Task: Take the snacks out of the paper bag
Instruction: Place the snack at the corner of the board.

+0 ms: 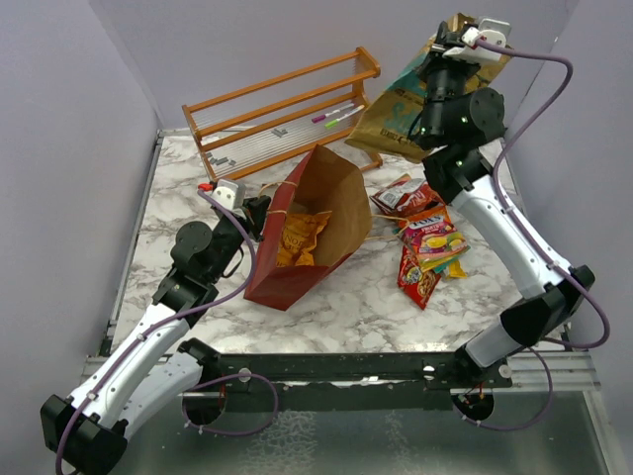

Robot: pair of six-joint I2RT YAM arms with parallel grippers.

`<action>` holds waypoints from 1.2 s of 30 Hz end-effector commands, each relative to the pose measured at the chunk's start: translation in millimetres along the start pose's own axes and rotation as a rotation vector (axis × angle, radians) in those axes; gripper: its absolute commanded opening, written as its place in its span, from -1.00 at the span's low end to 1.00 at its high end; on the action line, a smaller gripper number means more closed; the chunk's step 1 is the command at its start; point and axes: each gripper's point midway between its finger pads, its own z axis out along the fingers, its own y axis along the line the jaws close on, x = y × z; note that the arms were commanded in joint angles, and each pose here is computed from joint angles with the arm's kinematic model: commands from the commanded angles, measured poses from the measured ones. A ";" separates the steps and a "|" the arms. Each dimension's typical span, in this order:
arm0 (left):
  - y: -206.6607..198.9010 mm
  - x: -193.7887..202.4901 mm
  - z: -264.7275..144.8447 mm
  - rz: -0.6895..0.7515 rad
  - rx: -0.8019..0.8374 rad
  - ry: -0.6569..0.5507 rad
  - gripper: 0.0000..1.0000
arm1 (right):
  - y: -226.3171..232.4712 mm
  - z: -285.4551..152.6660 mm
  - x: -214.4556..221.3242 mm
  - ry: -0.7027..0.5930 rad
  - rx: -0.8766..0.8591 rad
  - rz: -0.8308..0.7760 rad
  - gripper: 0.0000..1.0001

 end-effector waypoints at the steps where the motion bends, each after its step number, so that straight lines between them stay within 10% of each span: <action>1: 2.9 -4.6 -0.3 0.004 -0.022 -0.008 -1.00 | -67.2 30.4 19.5 -0.008 0.154 -0.052 -0.98; 12: 4.4 -2.2 0.6 0.007 -0.028 -0.001 -1.00 | -184.9 70.1 155.6 0.115 0.380 -0.027 -0.98; 26: 6.3 4.4 4.2 0.013 -0.036 0.018 -1.00 | -204.7 135.0 272.0 0.192 0.426 0.010 -0.98; 36: 2.8 3.7 3.4 0.003 -0.020 0.014 -1.00 | -287.2 43.7 362.4 0.422 0.580 0.146 -0.98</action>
